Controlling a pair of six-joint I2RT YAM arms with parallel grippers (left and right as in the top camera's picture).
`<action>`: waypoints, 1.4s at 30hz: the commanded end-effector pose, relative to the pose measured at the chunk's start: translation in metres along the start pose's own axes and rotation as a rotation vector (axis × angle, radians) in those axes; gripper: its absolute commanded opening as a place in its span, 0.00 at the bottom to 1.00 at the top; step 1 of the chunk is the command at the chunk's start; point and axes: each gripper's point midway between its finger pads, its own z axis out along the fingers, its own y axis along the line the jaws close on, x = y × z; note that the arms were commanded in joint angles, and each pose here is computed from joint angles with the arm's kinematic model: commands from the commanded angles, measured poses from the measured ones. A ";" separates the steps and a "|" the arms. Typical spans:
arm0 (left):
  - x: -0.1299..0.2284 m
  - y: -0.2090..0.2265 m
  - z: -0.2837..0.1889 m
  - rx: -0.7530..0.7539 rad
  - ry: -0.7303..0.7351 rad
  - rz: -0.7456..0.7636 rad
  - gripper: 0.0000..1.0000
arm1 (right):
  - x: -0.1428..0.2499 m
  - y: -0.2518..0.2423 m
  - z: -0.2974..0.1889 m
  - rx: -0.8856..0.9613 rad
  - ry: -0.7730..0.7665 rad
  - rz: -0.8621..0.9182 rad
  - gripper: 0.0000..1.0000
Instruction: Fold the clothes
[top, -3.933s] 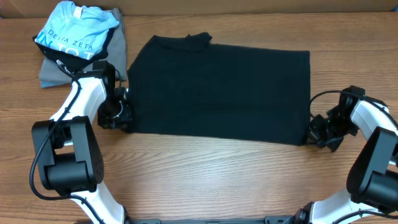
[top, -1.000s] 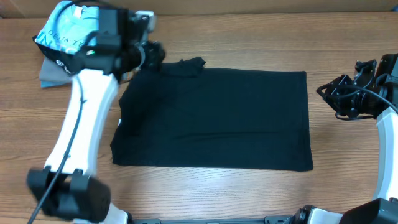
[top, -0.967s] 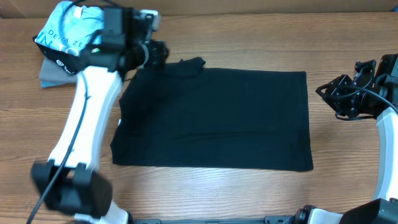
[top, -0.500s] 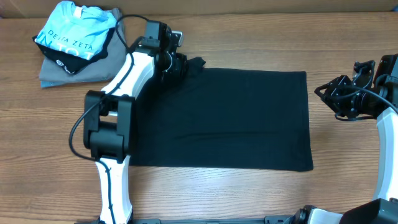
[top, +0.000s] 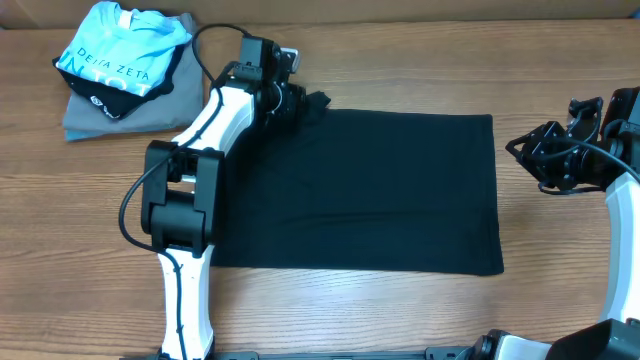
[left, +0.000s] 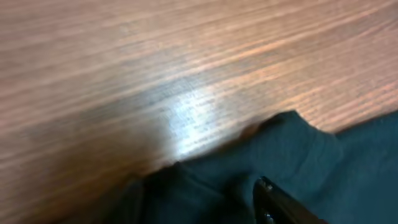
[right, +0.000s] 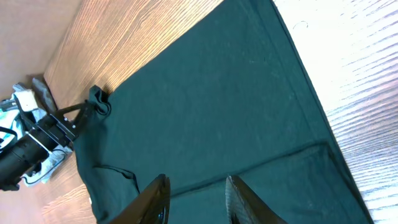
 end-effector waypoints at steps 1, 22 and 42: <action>-0.009 0.008 0.006 -0.055 -0.024 0.023 0.60 | -0.006 0.005 -0.006 0.000 -0.027 -0.025 0.33; -0.027 0.002 -0.009 -0.007 -0.062 0.014 0.04 | -0.006 0.002 -0.006 0.014 -0.031 -0.023 0.33; -0.063 0.005 -0.122 -0.179 -0.125 0.030 0.04 | -0.116 0.002 0.041 -0.022 -0.322 -0.162 0.40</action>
